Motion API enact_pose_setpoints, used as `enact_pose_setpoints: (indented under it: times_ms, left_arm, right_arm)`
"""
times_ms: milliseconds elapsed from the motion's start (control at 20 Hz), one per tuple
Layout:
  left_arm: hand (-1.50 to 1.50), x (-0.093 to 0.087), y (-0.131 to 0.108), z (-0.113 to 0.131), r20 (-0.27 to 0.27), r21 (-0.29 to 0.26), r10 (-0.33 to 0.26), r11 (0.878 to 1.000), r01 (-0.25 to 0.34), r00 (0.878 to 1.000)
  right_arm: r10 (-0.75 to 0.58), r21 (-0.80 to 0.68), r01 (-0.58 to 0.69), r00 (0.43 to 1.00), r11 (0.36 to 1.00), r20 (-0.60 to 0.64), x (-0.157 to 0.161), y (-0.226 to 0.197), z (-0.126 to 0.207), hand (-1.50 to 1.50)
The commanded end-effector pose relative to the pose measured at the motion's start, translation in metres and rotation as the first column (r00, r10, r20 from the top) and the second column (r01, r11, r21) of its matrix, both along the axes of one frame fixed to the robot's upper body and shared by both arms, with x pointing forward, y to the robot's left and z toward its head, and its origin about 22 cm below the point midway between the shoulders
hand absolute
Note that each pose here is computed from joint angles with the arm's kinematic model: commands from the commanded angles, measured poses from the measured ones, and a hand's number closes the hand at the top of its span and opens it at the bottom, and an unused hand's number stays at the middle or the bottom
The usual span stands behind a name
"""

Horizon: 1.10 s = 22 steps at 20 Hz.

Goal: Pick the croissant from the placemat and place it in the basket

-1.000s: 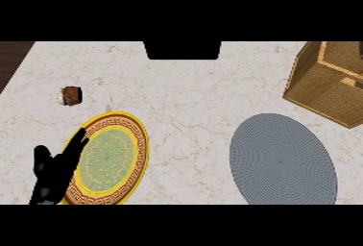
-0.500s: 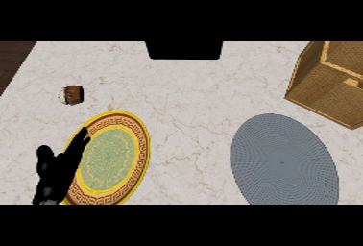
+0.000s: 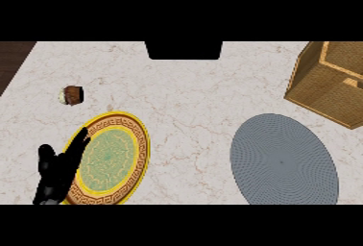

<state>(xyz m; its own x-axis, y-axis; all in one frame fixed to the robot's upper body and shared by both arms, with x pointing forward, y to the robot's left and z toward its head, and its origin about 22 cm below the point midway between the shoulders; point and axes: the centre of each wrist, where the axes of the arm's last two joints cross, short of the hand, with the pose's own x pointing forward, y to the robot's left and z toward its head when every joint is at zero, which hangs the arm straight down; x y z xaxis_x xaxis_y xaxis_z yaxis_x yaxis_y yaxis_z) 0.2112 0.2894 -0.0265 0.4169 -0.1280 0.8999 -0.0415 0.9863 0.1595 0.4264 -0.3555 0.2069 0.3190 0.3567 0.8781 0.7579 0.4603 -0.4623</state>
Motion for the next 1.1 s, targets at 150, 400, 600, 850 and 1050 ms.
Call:
enact_pose_setpoints:
  times_ms: [150,400,600,850,1050]
  left_arm:
    - [0.00,-0.013,0.010,-0.020,-0.113,-0.016,0.034,0.999,-0.036,0.993]
    - [0.00,-0.014,0.004,-0.026,-0.119,-0.034,0.023,0.999,-0.027,0.993]
    - [0.00,-0.024,0.021,-0.025,-0.124,-0.010,0.030,0.999,-0.031,0.992]
    - [0.00,-0.021,0.013,-0.029,-0.129,-0.002,0.032,0.999,-0.033,0.991]
    - [0.00,-0.010,-0.003,-0.016,-0.134,-0.015,0.012,1.000,-0.014,0.991]
  right_arm:
    - [-0.143,-0.169,0.106,0.965,0.980,-0.220,-0.007,-0.024,-0.035,1.50]
    - [-0.116,-0.220,0.066,0.969,0.973,-0.220,-0.016,-0.046,-0.032,-1.50]
    - [-0.103,-0.231,0.061,0.979,0.971,-0.174,-0.024,-0.052,-0.035,-1.50]
    - [-0.123,-0.200,0.103,0.988,0.974,-0.089,-0.036,-0.069,-0.008,-1.50]
    - [-0.193,-0.078,0.193,0.981,0.978,0.008,-0.045,-0.071,-0.008,-1.50]
